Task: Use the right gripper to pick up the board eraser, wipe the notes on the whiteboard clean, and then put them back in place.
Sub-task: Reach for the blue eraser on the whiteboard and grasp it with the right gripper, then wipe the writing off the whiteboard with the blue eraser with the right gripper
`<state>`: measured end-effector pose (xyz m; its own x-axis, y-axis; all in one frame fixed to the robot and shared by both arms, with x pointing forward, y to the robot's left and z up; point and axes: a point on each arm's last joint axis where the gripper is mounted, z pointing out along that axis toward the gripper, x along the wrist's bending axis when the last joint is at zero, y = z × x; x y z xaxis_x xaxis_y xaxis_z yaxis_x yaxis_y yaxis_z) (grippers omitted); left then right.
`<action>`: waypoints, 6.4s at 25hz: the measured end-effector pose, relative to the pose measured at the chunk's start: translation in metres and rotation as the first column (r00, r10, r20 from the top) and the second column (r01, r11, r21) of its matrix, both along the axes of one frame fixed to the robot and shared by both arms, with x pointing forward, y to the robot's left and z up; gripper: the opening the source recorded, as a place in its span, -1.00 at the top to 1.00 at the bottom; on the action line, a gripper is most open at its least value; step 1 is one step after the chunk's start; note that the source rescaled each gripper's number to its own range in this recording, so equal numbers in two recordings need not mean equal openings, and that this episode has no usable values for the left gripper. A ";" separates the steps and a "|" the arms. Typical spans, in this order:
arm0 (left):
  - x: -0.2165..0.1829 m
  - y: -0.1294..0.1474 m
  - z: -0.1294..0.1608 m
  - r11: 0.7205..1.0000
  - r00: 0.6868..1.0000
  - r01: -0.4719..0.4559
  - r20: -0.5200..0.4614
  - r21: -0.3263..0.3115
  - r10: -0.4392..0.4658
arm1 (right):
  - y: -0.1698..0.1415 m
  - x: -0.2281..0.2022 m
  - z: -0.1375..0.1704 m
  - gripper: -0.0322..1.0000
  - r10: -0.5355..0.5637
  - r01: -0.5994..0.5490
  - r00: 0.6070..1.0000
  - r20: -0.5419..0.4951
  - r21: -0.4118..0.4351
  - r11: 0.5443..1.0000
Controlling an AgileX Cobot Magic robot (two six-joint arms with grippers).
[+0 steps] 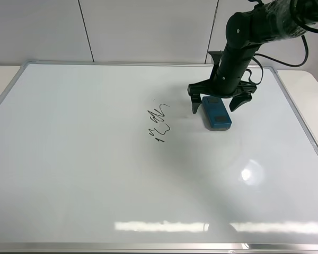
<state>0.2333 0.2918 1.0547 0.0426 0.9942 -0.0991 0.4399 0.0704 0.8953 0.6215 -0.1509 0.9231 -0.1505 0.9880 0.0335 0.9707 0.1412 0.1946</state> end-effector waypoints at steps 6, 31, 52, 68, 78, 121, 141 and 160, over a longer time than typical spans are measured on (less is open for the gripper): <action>0.000 0.000 0.000 1.000 1.000 0.000 0.000 0.000 0.000 | -0.002 0.001 0.000 -1.00 0.002 -0.001 1.000 0.007 -0.024 1.000; 0.000 0.000 0.000 1.000 1.000 0.000 0.000 0.000 0.000 | 0.002 0.002 -0.014 -1.00 -0.009 0.009 1.000 -0.015 0.007 1.000; 0.000 0.000 0.000 1.000 1.000 0.000 0.000 0.000 0.000 | -0.001 0.002 -0.014 0.91 -0.050 0.050 0.998 -0.023 -0.019 0.999; 0.000 0.000 0.000 1.000 1.000 0.000 0.000 0.000 0.000 | 0.012 0.002 0.044 0.91 -0.031 0.024 0.995 0.090 0.080 0.996; 0.000 0.000 0.000 1.000 1.000 0.000 0.000 0.000 0.000 | 0.083 -0.026 0.060 0.91 0.285 -0.296 0.947 0.145 0.062 0.953; 0.000 0.000 0.000 1.000 1.000 0.000 0.000 0.000 0.000 | 0.166 -0.069 -0.026 0.91 0.580 -0.579 0.811 0.074 -0.040 0.814; 0.000 0.000 0.000 1.000 1.000 0.000 0.000 0.000 0.000 | 0.068 0.004 -0.024 0.91 0.295 -0.295 0.954 0.045 -0.006 0.955; 0.000 0.000 0.000 1.000 1.000 0.000 0.000 0.000 0.000 | 0.119 -0.020 -0.024 0.91 0.354 -0.361 0.930 0.098 0.075 0.929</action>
<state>0.2333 0.2918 1.0547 0.0426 0.9942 -0.0991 0.4399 0.0704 0.8953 0.6011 -0.0324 0.8987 -0.4990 0.8616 0.0926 0.8394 0.4540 0.2989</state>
